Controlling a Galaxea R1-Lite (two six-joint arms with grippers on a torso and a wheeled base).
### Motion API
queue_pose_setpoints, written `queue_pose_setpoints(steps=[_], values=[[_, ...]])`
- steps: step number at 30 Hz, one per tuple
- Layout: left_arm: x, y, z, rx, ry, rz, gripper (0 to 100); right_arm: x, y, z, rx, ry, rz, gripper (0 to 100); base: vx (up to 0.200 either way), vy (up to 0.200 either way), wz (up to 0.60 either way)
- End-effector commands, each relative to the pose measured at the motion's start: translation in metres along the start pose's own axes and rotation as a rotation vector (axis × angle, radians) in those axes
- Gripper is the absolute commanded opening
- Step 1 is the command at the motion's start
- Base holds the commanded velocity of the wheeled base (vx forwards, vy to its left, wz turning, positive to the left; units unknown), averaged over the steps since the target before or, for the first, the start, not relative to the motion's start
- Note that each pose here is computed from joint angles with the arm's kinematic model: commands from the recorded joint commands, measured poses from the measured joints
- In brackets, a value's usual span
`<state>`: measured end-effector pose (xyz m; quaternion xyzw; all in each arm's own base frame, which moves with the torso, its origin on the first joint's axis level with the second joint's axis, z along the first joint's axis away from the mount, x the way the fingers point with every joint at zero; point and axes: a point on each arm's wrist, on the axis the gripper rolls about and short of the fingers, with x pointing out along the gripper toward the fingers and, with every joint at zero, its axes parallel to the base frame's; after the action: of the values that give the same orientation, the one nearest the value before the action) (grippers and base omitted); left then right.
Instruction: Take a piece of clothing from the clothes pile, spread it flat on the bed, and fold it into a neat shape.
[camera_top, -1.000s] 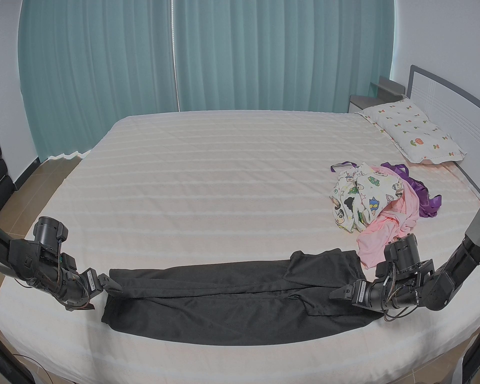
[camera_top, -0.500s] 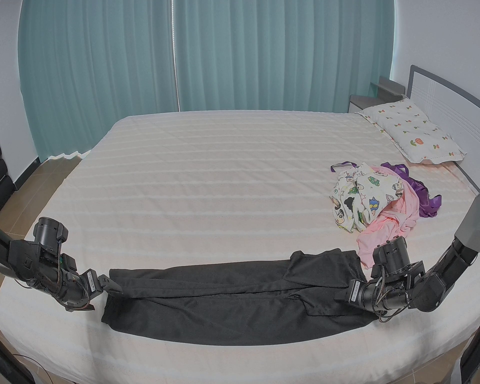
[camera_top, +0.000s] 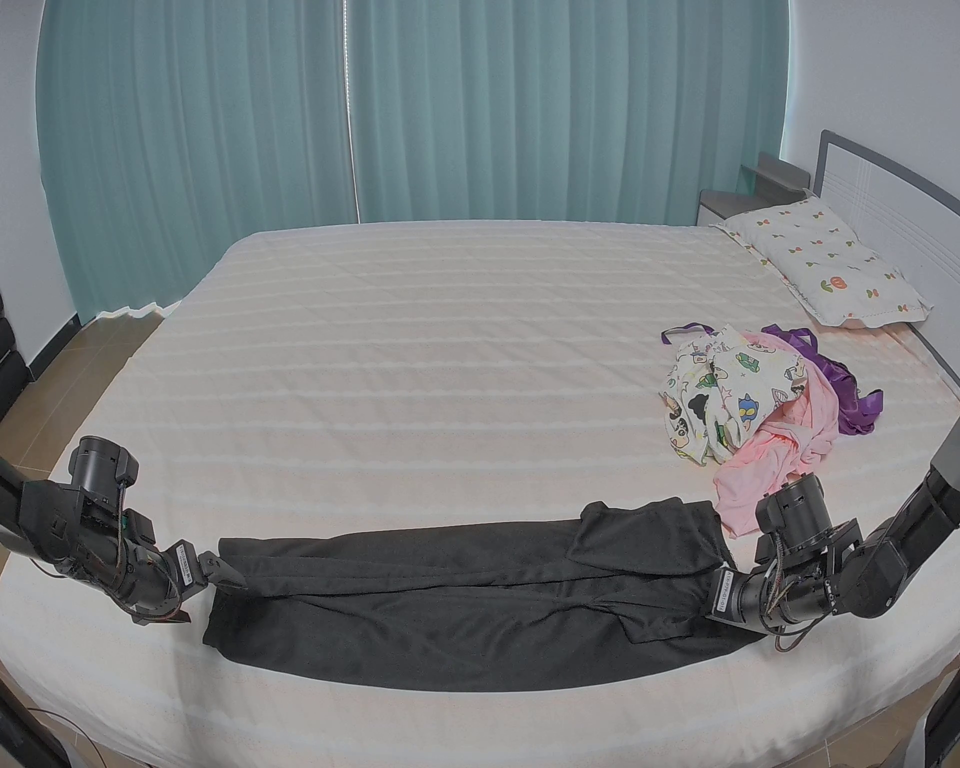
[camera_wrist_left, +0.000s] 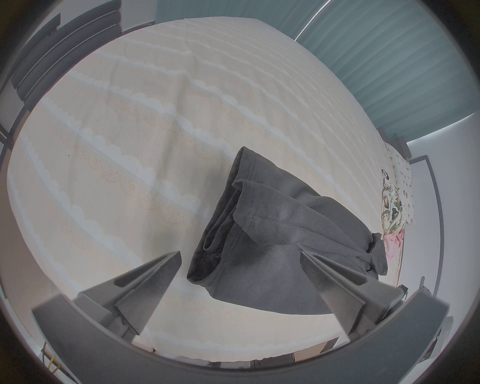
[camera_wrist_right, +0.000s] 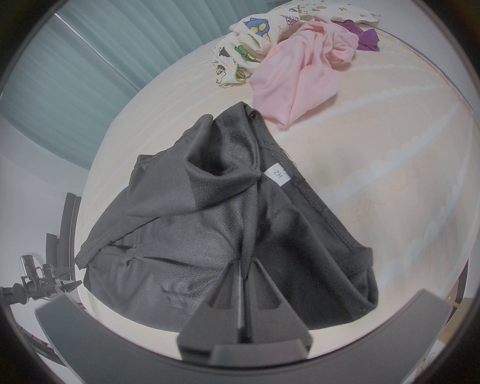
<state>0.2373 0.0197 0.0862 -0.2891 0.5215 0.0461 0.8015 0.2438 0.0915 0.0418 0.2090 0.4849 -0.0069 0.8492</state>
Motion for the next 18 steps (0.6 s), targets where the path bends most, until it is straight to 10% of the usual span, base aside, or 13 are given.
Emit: queue_pose_setpoints(steps=[1,6,7,18], values=[[0.0048,0.0014,0.0013,-0.008,0.014,0.007,100,-0.0091,0.0001,0.0041,0.005,-0.019,0.016,0,0.0,0.0,0.0],[0.0042,0.0009,0.002,-0.009,0.01,0.006,100,-0.0087,-0.001,0.0021,-0.002,-0.013,0.012,0,0.0,0.0,0.0],[0.0041,0.0006,0.0024,-0.01,0.009,0.005,100,-0.0094,-0.0012,0.0025,-0.007,-0.014,0.012,100,0.0,0.0,0.0],[0.0041,-0.003,0.0092,0.008,-0.051,-0.02,100,-0.0141,-0.0059,0.0032,-0.036,-0.023,-0.007,100,0.0,0.0,0.0]])
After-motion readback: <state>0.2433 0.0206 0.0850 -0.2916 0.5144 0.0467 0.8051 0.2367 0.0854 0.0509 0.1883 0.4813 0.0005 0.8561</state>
